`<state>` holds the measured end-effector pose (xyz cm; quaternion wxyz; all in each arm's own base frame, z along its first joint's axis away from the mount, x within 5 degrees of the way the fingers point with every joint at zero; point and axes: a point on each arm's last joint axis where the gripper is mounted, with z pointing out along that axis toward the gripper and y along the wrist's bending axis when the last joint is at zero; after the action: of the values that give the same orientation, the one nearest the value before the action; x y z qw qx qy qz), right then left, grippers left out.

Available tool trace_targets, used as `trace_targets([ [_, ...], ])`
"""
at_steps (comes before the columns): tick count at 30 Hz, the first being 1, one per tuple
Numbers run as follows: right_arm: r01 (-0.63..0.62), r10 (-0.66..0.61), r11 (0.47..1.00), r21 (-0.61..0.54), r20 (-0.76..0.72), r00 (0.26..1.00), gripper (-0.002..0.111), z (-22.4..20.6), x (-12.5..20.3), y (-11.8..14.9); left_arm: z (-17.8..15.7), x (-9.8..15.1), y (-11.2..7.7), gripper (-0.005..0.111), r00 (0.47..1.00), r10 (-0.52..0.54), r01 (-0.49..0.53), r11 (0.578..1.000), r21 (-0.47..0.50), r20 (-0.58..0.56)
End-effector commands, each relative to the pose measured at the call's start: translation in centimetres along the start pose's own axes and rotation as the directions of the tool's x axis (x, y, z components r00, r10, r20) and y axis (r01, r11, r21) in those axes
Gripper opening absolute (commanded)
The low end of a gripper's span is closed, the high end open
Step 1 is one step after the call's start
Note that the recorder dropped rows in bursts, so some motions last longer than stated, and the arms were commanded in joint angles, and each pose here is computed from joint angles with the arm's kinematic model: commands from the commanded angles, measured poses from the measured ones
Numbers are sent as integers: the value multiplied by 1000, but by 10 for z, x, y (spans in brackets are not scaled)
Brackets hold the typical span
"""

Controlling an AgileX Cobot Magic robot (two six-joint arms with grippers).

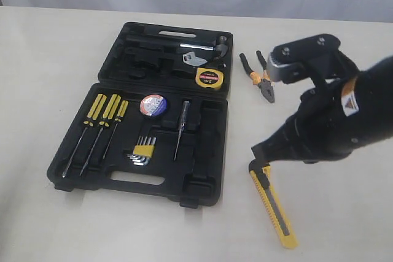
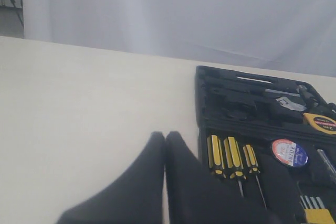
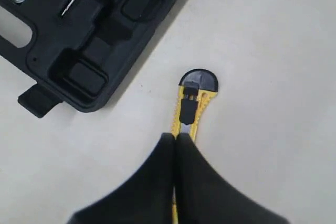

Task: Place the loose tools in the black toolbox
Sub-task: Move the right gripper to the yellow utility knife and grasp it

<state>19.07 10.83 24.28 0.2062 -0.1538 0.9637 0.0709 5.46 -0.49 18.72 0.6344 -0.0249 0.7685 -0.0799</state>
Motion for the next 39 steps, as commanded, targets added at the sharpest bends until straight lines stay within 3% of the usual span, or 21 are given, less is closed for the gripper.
trace_targets([
  [1,-70,73,997,-40,86,994,-1,11,24,1,0,-1,0,0,1000,5,-5,1000,4,-1],
  [7,-83,88,995,-54,86,992,-1,27,46,1,0,-1,0,0,1000,5,-5,1000,4,-1],
  [17,-64,71,997,-53,144,987,-1,27,42,0,0,-2,0,0,1000,5,-5,1000,5,1],
  [21,-66,69,997,-28,83,994,1,28,48,-2,0,-2,0,0,1000,5,-5,1000,5,1],
  [24,-68,68,998,-1,16,998,14,28,54,-4,0,-2,0,0,1000,5,-5,1000,5,1],
  [28,-67,69,997,31,-64,996,50,28,61,-6,0,-2,0,0,1000,5,-5,1000,5,1],
  [30,-67,69,997,36,-78,995,63,28,63,-7,0,-2,0,0,1000,5,-5,1000,5,1],
  [33,-67,69,997,31,-65,996,65,28,61,-6,0,-2,-1,0,1000,-5,5,1000,8,1],
  [39,-96,98,995,37,-48,994,58,36,49,-3,0,-2,-1,0,1000,-3,3,1000,7,1],
])
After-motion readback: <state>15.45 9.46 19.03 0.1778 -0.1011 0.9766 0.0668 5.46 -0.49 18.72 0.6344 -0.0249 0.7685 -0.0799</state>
